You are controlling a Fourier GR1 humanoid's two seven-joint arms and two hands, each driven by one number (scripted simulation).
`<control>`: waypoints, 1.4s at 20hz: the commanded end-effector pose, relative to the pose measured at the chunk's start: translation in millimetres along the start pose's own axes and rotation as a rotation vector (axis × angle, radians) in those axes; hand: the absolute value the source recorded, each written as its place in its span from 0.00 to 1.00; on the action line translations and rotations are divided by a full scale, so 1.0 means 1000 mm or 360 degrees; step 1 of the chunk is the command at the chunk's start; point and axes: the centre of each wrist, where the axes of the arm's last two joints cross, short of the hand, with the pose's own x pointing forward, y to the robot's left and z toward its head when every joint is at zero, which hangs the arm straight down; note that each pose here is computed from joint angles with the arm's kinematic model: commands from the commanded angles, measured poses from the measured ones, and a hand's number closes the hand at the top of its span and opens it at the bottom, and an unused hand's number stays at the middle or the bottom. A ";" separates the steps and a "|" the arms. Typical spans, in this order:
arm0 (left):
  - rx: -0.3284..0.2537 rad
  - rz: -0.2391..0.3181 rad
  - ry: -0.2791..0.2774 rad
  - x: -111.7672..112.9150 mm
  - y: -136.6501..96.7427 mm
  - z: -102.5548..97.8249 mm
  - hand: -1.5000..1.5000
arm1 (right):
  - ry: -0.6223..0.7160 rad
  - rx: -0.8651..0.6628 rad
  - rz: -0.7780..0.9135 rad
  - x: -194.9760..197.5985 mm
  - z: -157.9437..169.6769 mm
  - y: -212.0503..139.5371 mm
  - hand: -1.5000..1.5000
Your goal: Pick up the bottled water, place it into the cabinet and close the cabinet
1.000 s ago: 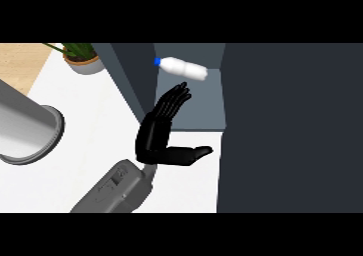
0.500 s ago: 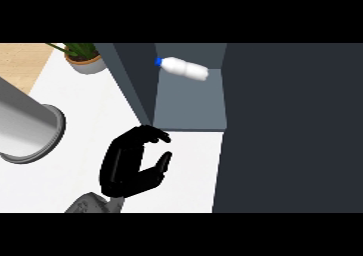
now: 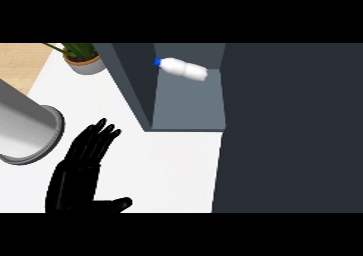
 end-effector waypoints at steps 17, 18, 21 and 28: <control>0.0075 0.0066 -0.0013 0.060 0.058 0.043 0.00 | -0.0132 0.0350 -0.0121 0.027 -0.041 0.037 1.00; 0.0041 0.0074 0.0000 0.063 0.060 0.044 0.00 | -0.0155 0.0325 -0.0143 0.024 -0.043 0.037 1.00; 0.0012 0.0086 0.0004 0.070 0.061 0.043 0.00 | -0.0179 0.0344 -0.0142 0.020 -0.051 0.038 1.00; -0.0058 0.0091 0.0024 0.075 0.074 0.050 0.00 | -0.0092 0.0409 -0.0040 0.014 -0.058 0.030 1.00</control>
